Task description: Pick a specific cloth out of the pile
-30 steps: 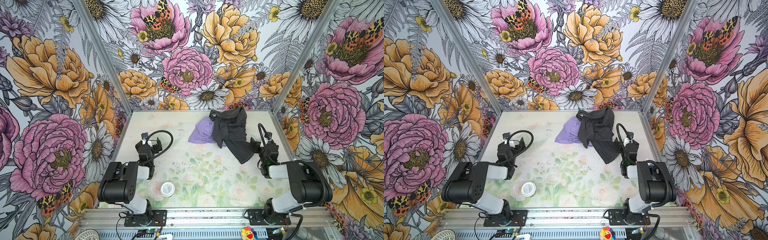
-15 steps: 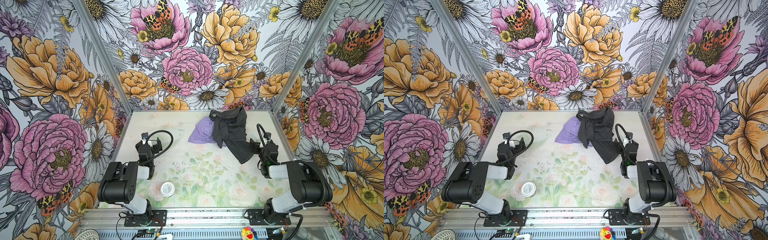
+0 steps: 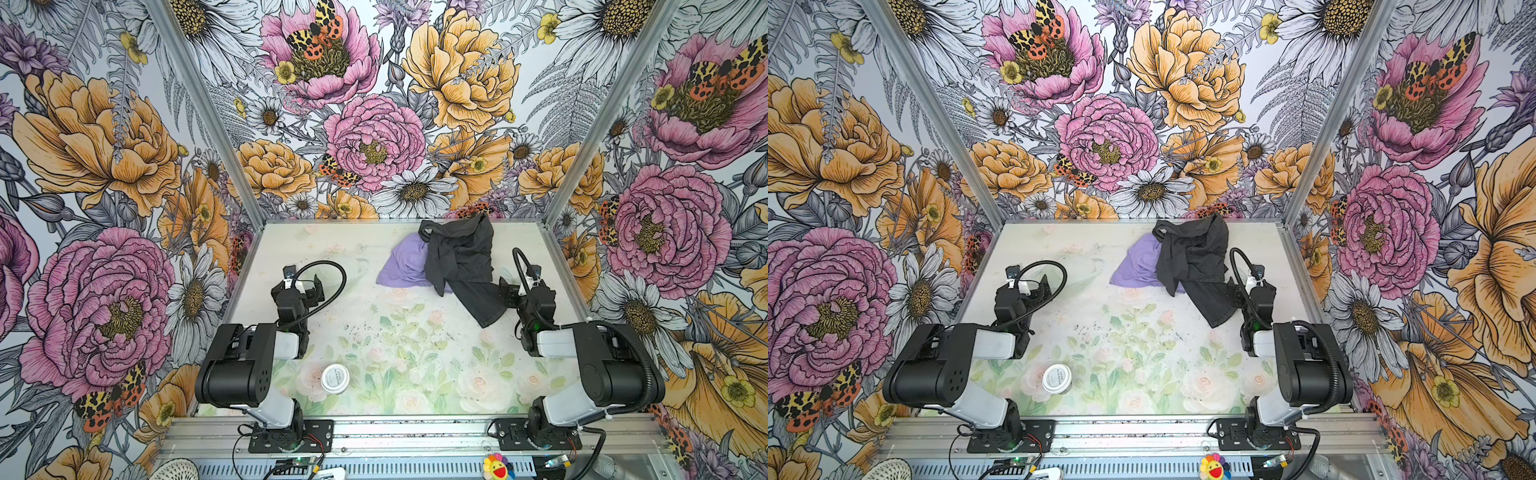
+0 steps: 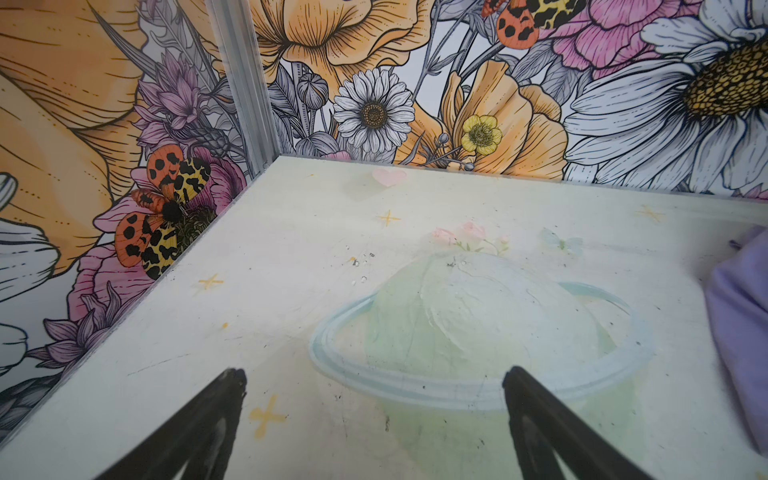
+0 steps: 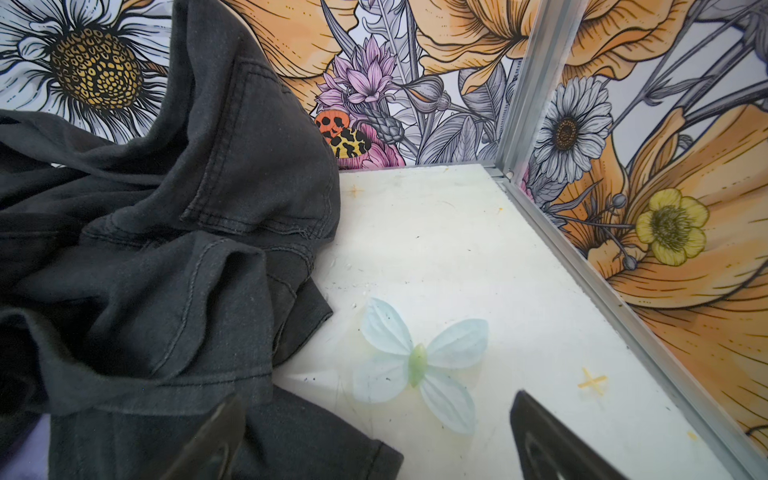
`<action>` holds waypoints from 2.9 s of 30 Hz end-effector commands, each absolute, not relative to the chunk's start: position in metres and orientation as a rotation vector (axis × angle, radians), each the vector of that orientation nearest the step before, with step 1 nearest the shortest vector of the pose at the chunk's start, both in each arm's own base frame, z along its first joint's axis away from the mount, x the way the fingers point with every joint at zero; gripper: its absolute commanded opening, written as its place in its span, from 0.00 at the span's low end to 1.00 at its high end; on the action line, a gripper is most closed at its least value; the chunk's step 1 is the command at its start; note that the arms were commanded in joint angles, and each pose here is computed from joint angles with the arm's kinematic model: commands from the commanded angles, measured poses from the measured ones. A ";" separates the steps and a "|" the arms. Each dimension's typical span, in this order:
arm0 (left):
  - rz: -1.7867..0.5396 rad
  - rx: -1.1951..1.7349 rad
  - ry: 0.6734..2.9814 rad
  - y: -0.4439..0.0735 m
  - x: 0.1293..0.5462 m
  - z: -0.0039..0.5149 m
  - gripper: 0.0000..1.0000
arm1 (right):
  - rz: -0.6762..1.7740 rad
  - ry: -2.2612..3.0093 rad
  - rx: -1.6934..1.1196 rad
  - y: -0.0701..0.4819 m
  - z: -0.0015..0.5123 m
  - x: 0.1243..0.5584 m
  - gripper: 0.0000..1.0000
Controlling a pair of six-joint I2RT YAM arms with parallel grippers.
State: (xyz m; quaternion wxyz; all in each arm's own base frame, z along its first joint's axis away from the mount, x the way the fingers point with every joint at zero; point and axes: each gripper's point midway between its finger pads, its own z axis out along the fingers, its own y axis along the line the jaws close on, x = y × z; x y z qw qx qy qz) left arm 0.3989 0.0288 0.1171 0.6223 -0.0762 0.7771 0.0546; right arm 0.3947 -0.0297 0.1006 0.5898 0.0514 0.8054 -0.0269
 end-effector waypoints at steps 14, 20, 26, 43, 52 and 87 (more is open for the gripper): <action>0.145 -0.233 1.779 -0.015 0.368 0.219 0.99 | 0.119 1.800 0.100 0.005 0.237 0.350 1.00; -0.204 -0.135 1.806 -0.063 0.358 0.275 0.99 | 0.252 1.779 -0.017 0.042 0.286 0.329 0.99; -0.387 0.037 1.740 -0.087 0.337 0.328 0.99 | 0.364 1.760 -0.074 0.064 0.301 0.317 0.99; -0.512 0.035 2.062 -0.149 0.388 0.284 0.94 | 0.411 1.677 -0.208 0.097 0.317 0.323 1.00; -0.484 0.094 2.162 -0.204 0.433 0.250 0.85 | 0.402 1.613 -0.151 0.090 0.308 0.327 0.99; -0.562 0.032 2.399 -0.290 0.518 0.113 0.53 | 0.420 1.602 -0.083 0.083 0.296 0.316 1.00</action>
